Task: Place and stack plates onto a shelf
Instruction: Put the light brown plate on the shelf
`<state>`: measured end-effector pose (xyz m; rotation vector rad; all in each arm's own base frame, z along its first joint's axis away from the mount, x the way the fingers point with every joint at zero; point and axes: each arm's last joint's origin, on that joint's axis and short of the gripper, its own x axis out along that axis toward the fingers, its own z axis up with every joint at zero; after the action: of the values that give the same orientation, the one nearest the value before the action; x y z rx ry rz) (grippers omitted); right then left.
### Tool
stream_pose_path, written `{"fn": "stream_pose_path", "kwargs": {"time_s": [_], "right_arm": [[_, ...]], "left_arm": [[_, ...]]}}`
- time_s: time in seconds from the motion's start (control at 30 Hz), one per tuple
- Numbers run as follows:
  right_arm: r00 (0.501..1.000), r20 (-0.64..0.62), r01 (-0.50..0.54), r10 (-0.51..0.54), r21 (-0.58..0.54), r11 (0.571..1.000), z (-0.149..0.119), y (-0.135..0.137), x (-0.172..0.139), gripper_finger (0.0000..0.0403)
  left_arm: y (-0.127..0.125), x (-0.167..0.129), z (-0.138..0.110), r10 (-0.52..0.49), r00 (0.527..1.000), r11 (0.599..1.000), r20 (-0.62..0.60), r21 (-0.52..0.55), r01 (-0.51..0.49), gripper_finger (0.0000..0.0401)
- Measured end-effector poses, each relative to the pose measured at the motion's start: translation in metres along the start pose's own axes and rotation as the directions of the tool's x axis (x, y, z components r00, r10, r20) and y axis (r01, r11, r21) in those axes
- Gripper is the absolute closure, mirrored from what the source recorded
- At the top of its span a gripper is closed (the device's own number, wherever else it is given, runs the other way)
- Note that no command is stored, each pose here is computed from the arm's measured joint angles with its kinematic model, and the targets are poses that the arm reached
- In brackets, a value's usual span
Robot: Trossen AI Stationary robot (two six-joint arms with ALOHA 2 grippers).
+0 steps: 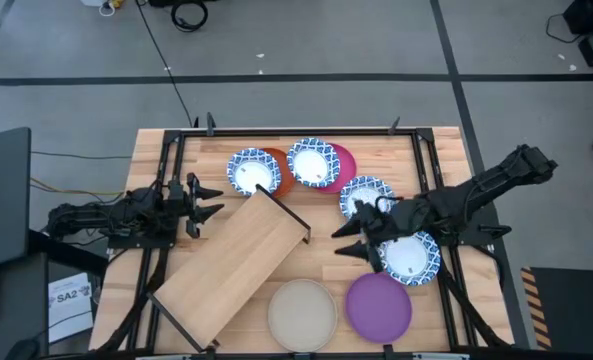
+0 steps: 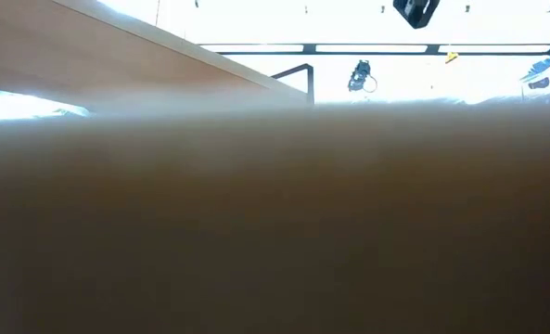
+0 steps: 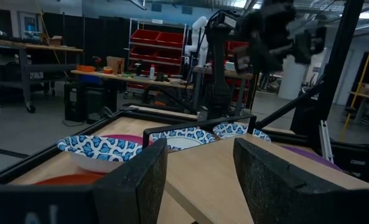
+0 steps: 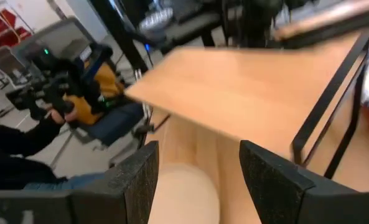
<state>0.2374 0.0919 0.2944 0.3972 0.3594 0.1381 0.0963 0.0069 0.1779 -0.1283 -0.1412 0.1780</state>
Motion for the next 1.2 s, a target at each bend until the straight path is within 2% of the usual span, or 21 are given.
{"fn": "stream_pose_path", "kwargs": {"time_s": [0.47,0.7,0.87,1.2], "right_arm": [[0.970,-0.234,0.092,-0.066,0.101,0.991,-0.049,-0.007,0.055,0.0174],[0.931,-0.356,0.148,-0.075,0.184,0.972,-0.075,-0.015,0.077,0.0174],[0.893,-0.446,0.157,-0.059,0.187,0.970,-0.094,-0.020,0.090,0.0174],[0.871,-0.492,0.134,-0.018,0.200,0.971,-0.117,-0.026,0.111,0.0174]], "left_arm": [[0.000,0.000,0.000,0.000,1.000,1.000,0.000,0.000,0.000,0.0209],[0.000,0.000,0.000,0.000,1.000,1.000,0.000,0.000,0.000,0.0209],[0.000,0.000,0.000,0.000,1.000,1.000,0.000,0.000,0.000,0.0209],[0.000,0.000,0.000,0.000,1.000,1.000,0.000,0.000,0.000,0.0209]]}}
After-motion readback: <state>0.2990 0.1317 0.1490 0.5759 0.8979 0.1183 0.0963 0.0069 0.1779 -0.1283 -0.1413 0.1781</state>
